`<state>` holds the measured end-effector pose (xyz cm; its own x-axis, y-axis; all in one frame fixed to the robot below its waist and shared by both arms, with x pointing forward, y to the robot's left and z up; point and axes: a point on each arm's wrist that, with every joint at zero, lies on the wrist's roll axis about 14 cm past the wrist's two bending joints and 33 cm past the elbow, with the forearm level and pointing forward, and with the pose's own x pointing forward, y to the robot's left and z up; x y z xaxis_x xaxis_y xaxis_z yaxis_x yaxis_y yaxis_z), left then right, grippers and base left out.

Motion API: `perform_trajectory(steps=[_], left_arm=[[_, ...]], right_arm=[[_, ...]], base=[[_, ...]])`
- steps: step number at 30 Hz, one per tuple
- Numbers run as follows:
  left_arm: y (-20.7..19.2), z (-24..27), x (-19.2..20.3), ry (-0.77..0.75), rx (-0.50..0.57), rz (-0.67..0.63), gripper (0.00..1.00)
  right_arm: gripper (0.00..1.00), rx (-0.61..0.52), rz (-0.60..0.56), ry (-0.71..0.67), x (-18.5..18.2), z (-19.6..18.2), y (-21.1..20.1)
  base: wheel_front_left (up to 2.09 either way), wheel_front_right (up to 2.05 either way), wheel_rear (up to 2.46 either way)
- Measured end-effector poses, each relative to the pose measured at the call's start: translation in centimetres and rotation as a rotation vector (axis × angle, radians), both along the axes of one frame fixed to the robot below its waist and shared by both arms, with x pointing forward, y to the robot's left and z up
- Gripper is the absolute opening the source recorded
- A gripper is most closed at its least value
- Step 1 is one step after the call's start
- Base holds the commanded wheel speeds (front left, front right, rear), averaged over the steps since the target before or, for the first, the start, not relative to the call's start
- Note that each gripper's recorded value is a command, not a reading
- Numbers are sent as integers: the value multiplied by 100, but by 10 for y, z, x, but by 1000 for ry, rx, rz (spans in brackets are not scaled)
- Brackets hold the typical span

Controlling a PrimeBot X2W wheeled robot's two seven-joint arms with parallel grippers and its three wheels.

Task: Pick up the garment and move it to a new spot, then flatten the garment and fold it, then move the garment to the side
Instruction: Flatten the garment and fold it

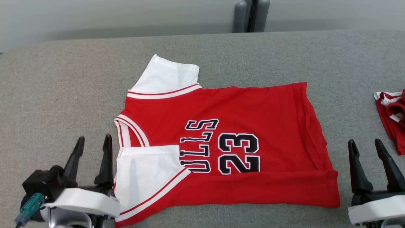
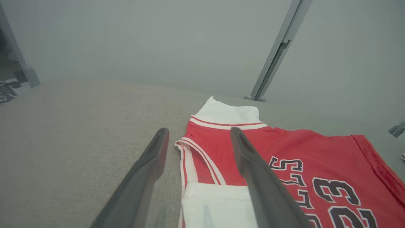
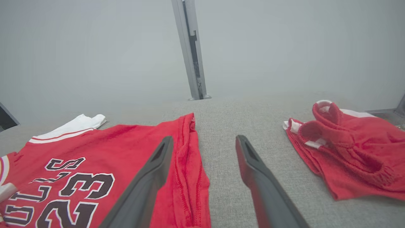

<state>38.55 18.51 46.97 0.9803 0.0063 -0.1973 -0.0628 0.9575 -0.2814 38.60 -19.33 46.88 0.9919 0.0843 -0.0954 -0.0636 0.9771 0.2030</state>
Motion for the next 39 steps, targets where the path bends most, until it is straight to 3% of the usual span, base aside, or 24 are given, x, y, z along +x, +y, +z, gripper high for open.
perform_trajectory(steps=[8, 18, 28, 39], left_arm=[[0, 38, 12, -159, 146, 5, 100], [-12, 34, 14, -129, 160, -30, 100], [-64, 60, 117, -202, 181, -270, 100], [-91, -26, 221, 122, 228, -463, 100]], right_arm=[[100, -62, 13, -126, 4, 37, 13], [100, -40, 21, -118, 2, 39, 20], [100, -29, 21, -91, 22, 26, 21], [100, -16, -17, -20, 37, -13, 10]], base=[[0, 0, 0], [0, 0, 0], [0, 0, 0], [0, 0, 0]])
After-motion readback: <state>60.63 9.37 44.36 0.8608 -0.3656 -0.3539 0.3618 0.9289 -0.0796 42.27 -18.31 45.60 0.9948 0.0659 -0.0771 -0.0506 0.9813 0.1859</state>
